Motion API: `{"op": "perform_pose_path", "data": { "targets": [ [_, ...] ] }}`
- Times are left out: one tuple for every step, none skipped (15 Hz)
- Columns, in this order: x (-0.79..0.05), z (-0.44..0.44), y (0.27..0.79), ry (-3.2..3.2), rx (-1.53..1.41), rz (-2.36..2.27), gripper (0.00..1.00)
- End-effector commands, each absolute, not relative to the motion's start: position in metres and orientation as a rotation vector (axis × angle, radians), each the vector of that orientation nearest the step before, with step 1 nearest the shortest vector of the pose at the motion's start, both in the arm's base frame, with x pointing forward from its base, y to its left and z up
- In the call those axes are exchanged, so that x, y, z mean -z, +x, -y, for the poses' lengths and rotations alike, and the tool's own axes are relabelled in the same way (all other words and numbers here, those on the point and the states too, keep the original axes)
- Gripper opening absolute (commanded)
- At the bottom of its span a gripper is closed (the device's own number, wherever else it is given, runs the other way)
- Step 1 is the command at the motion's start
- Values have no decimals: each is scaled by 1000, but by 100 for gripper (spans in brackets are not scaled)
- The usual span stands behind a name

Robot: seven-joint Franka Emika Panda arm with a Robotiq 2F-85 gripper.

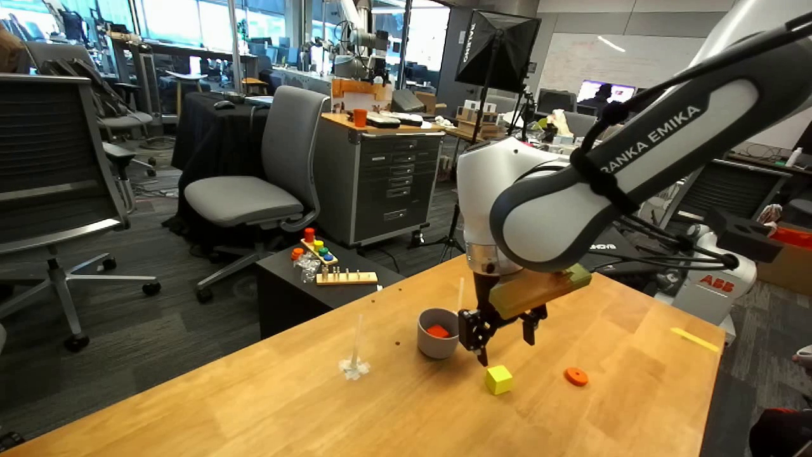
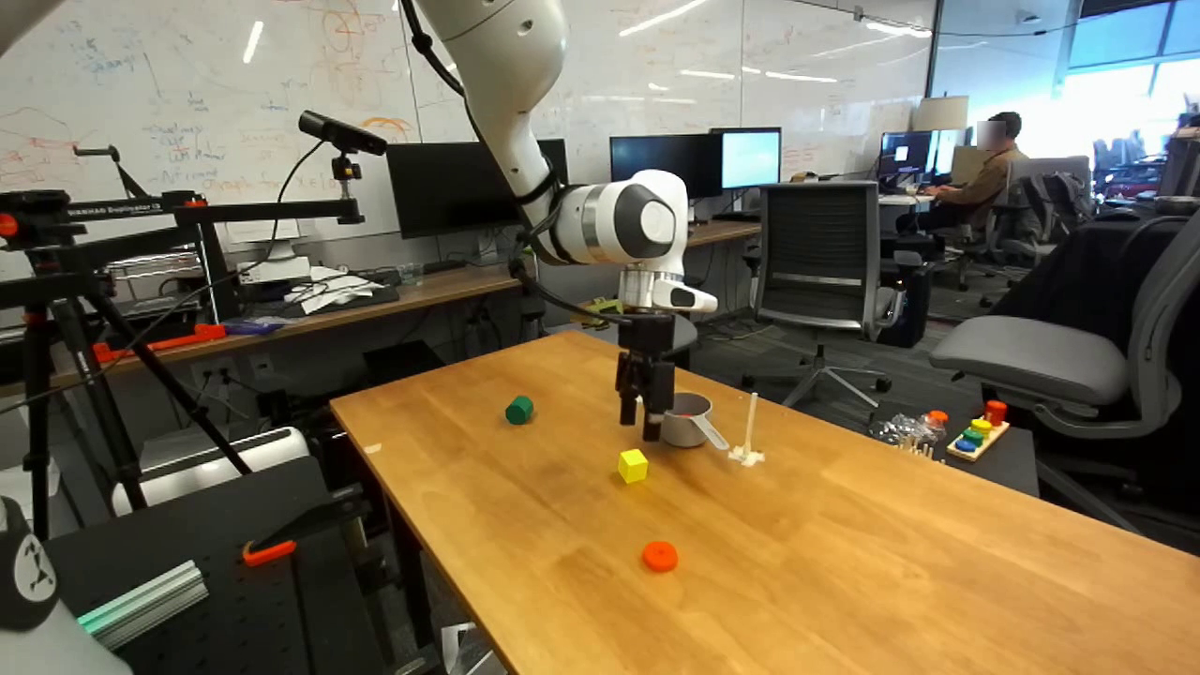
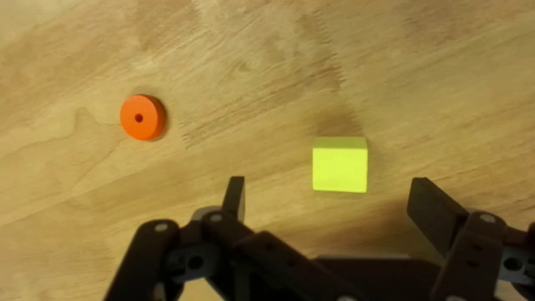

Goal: Place the three blocks in the gray measuring cup

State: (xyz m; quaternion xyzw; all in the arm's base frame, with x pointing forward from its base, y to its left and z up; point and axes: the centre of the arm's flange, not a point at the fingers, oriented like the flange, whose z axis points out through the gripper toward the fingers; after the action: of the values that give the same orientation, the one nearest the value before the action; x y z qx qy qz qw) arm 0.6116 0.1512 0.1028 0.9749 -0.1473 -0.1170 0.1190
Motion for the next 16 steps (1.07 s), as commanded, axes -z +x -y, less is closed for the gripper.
{"op": "perform_pose_path", "data": {
  "targets": [
    [-100, -138, 600, 2836, 325, 369, 100],
    [-97, -137, 600, 2834, 328, 367, 100],
    [-95, -136, 600, 2837, 331, 366, 100],
    [-93, -136, 600, 2842, 334, 362, 100],
    [-91, -137, 600, 2846, 335, 361, 100],
    [-89, -137, 600, 2851, 336, 358, 100],
    [-87, -138, 602, 2857, 335, 355, 100],
    [-85, -138, 603, 2863, 336, 356, 100],
    [-83, -139, 605, 2866, 337, 358, 100],
    [-80, -139, 606, 2867, 337, 358, 100],
    [-77, -141, 608, 2870, 337, 358, 100],
    [-75, -142, 609, 2873, 336, 358, 100],
    [-72, -144, 611, 2875, 337, 357, 100],
    [-70, -146, 611, 2877, 338, 352, 100],
    [-69, -148, 612, 2879, 337, 347, 100],
    [-67, -149, 613, 2881, 336, 346, 100]
  ]
}}
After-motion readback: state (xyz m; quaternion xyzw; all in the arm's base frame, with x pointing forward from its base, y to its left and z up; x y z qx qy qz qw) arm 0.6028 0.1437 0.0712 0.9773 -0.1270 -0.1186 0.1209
